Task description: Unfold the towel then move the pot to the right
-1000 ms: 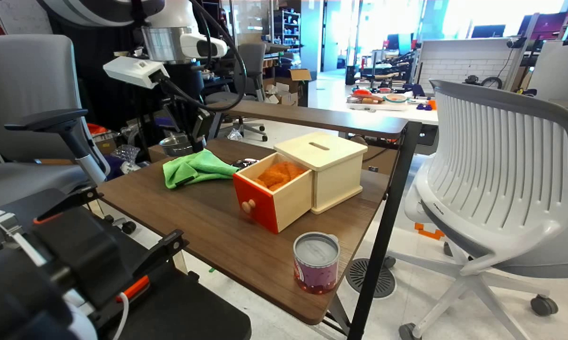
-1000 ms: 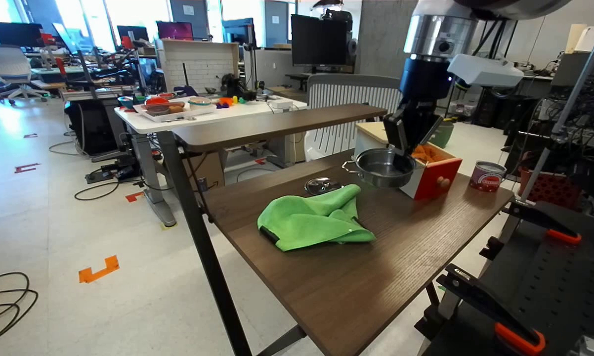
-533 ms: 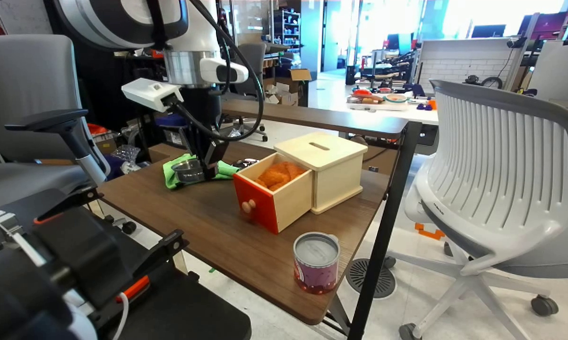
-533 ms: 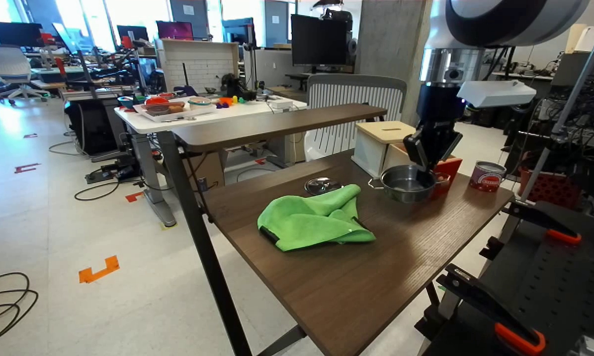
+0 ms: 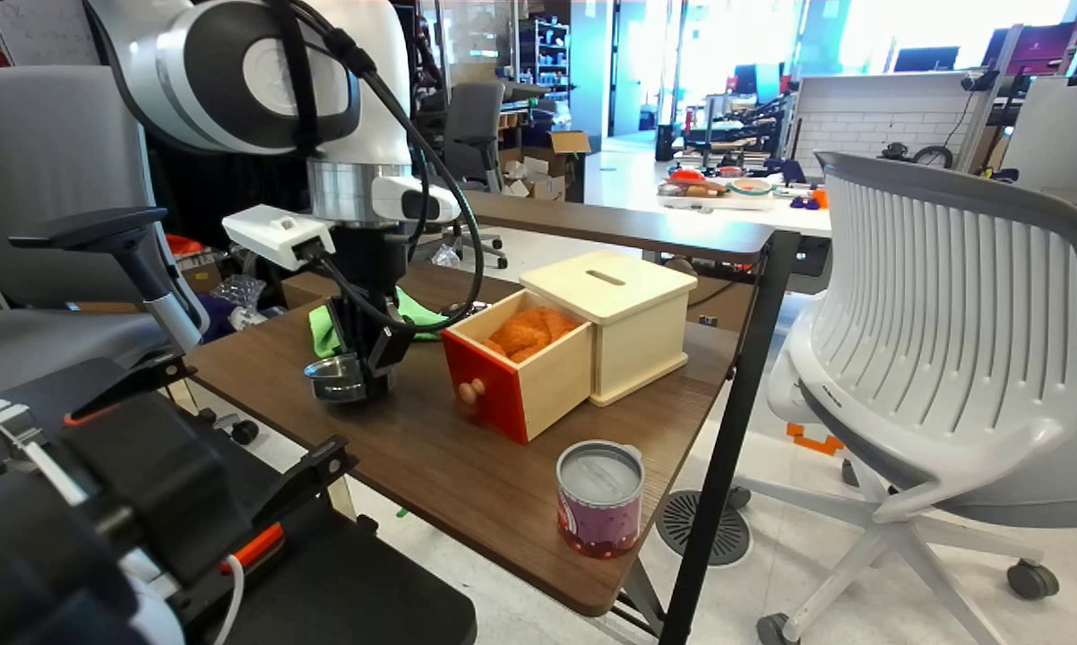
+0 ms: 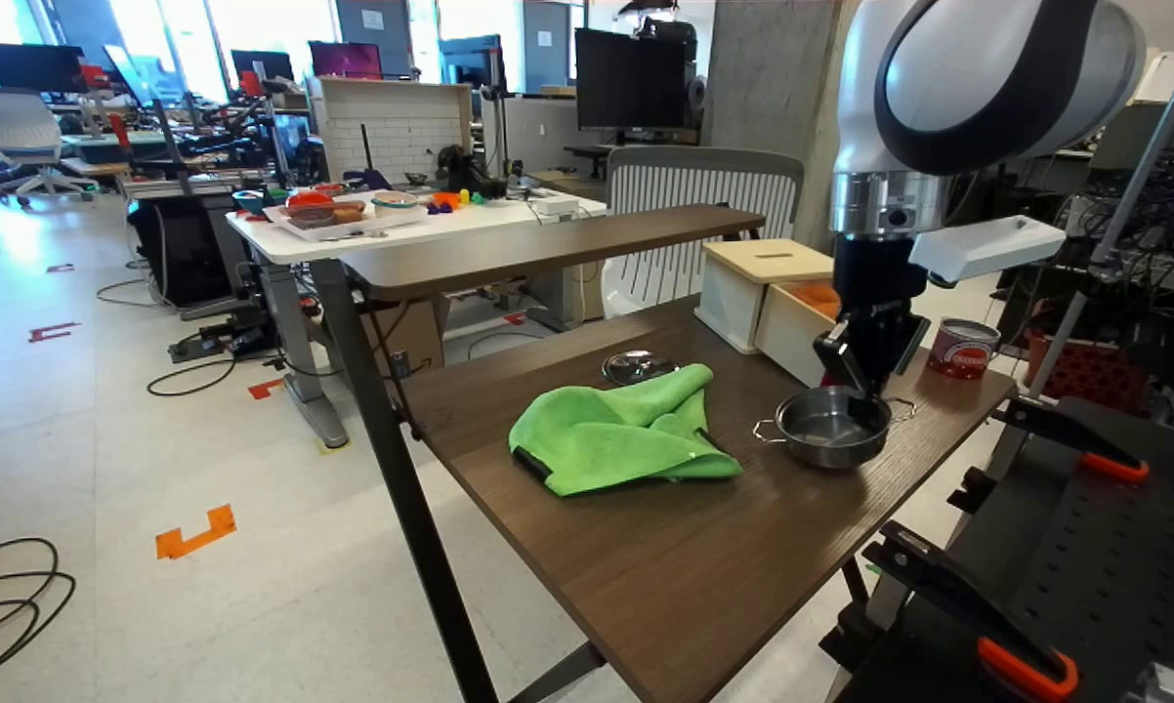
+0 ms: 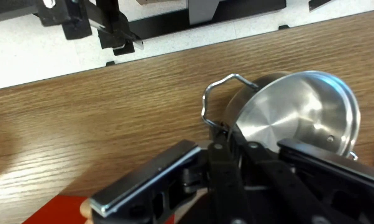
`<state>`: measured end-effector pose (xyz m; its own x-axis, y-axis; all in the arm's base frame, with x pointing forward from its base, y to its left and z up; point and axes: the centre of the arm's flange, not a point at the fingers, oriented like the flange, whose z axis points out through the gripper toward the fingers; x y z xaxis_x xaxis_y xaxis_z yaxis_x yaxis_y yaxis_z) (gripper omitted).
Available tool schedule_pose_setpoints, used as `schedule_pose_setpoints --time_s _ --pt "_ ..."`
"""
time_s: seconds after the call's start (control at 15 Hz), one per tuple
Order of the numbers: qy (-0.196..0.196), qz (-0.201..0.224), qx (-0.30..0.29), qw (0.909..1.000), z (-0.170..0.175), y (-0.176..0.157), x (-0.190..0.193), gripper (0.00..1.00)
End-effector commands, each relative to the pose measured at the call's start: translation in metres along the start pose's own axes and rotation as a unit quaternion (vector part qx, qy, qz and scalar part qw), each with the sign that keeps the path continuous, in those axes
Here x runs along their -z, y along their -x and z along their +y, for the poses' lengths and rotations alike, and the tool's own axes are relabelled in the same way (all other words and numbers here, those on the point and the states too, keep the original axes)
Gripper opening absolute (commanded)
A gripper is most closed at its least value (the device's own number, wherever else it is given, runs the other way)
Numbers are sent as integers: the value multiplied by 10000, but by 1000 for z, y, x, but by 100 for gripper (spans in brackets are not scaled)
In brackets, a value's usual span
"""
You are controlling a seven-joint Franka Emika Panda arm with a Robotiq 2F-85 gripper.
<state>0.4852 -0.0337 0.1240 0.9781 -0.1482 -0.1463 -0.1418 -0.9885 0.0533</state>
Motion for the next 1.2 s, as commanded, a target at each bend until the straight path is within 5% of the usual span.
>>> schedule_pose_setpoints --time_s 0.0,0.07,0.13,0.73,1.07,1.13 --pt "164 -75 -92 9998 -4 -9 -7 2" --pt "148 -52 -115 9998 -5 -10 -7 25" --pt "119 -40 -126 9998 -8 -10 -5 34" --pt "-89 281 -321 9990 -19 -15 37 98" --pt "-535 797 -651 9932 -18 -15 93 100" --pt "-352 704 -519 9955 -20 -25 72 100"
